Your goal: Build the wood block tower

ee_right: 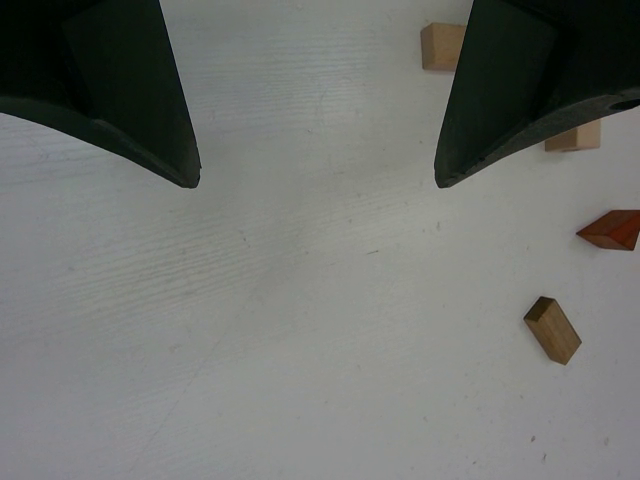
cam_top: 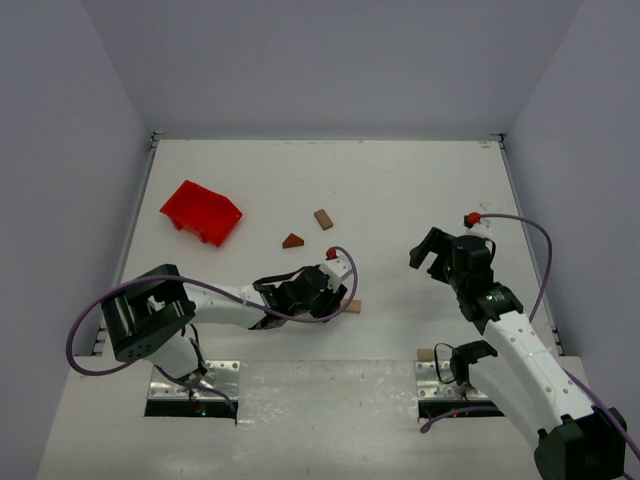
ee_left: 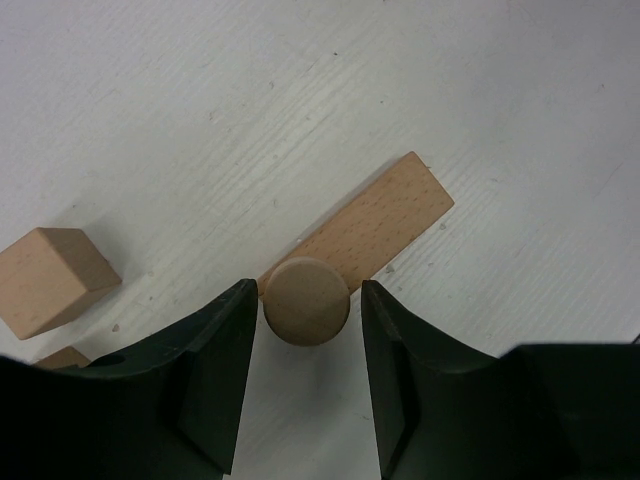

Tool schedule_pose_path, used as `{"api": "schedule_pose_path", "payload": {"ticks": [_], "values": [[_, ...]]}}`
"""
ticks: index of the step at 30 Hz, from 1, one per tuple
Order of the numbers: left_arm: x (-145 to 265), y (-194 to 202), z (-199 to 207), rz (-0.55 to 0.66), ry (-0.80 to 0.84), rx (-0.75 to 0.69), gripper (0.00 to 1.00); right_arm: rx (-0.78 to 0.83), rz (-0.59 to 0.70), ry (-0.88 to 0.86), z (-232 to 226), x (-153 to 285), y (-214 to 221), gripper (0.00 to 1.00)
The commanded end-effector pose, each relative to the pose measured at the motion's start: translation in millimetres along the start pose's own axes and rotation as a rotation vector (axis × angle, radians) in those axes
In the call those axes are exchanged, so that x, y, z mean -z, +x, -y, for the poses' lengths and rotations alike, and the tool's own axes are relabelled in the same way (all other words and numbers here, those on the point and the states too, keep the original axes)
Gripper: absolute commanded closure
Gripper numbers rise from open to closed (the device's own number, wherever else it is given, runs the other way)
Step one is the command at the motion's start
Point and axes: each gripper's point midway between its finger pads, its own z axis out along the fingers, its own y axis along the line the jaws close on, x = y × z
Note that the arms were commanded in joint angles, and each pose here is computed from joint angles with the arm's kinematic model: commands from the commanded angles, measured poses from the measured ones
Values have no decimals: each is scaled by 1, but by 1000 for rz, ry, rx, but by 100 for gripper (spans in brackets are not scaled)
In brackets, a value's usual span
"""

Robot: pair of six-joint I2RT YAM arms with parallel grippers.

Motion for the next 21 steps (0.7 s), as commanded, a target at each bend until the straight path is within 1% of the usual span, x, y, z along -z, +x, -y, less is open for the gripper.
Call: {"api": "schedule_pose_path", "payload": {"ticks": [1,16,21], "values": [[2,-23,9,82,18,-6,56,6,26,-10,-2,0,-6,1],[-2,-28,10,89,4,-16,56,7,18,-15,-3,0,-5,1],[-3,-28,11,93,5,-17,58,10,22,-17,-3,0,-5,1]]}}
